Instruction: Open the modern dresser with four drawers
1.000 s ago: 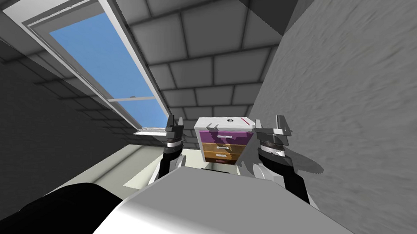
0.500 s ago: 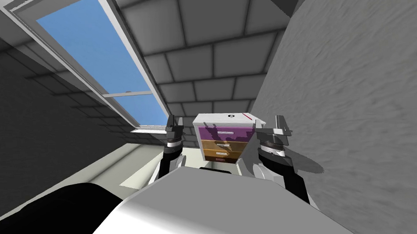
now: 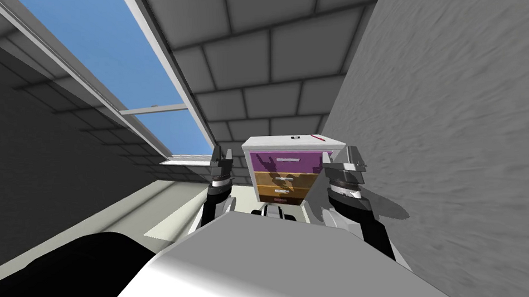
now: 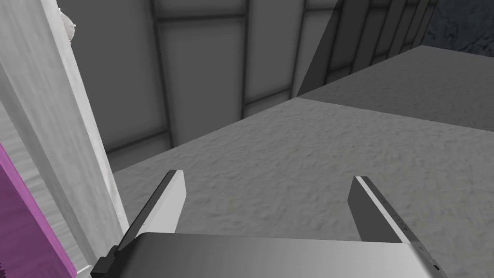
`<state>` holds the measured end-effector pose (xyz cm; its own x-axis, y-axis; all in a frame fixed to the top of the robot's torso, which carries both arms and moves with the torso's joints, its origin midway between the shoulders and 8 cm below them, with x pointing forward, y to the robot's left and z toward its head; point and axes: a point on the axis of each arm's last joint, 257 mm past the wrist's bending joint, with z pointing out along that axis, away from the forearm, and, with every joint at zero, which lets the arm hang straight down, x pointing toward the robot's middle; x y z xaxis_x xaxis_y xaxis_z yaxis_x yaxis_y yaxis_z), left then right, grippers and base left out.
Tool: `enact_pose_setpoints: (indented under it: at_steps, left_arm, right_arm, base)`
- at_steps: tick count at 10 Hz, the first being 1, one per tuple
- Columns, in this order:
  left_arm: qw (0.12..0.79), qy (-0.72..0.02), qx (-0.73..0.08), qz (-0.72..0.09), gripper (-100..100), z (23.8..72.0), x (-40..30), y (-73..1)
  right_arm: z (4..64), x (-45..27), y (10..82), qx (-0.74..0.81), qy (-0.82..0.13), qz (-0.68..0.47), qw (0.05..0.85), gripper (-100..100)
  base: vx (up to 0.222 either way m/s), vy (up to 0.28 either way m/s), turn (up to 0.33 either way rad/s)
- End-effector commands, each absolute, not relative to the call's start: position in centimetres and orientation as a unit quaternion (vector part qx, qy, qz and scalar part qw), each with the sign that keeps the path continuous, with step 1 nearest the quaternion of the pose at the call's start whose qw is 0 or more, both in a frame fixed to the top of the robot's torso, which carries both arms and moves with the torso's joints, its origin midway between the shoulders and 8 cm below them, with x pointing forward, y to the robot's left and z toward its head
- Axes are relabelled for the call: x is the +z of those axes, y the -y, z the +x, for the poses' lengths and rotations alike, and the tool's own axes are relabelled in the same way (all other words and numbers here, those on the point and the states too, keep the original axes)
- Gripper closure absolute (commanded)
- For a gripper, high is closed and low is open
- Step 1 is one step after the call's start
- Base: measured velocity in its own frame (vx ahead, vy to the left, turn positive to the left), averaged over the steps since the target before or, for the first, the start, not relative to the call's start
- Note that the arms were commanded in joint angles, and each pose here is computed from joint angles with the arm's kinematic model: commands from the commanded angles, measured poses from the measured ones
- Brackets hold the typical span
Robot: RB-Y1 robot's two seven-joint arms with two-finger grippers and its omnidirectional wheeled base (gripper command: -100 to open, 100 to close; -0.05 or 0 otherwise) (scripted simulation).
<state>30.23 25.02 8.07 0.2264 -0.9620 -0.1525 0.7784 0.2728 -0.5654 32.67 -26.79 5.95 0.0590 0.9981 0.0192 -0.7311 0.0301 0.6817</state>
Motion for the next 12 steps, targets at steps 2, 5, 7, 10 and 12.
enact_pose_setpoints:
  at_steps: [2,5,7,10,12]
  left_arm:
    - [0.76,-0.243,-0.573,-0.189,0,30.2,8.1,-25.0]
    - [0.76,-0.243,-0.573,-0.189,0,30.2,8.1,-25.0]
    - [0.76,-0.243,-0.573,-0.189,0,30.2,8.1,-25.0]
    - [0.76,-0.243,-0.573,-0.189,0,30.2,8.1,-25.0]
    - [0.76,-0.243,-0.573,-0.189,0,30.2,8.1,-25.0]
  right_arm:
    - [33.3,5.1,25.6,0.602,-0.307,0.23,0.701,-100]
    - [33.9,4.1,25.1,0.548,-0.355,0.191,0.733,-100]
    - [34.4,3.3,24.9,0.503,-0.384,0.164,0.757,-100]
    - [35.1,2.1,25.0,0.429,-0.423,0.121,0.789,-100]
    - [35.3,1.7,25.1,0.398,-0.435,0.103,0.801,-100]
  base:
    - [0.017,0.058,-0.026]
    - [0.013,0.077,-0.04]
    - [0.021,0.09,-0.043]
    - [0.022,0.115,-0.049]
    - [0.013,0.077,-0.031]
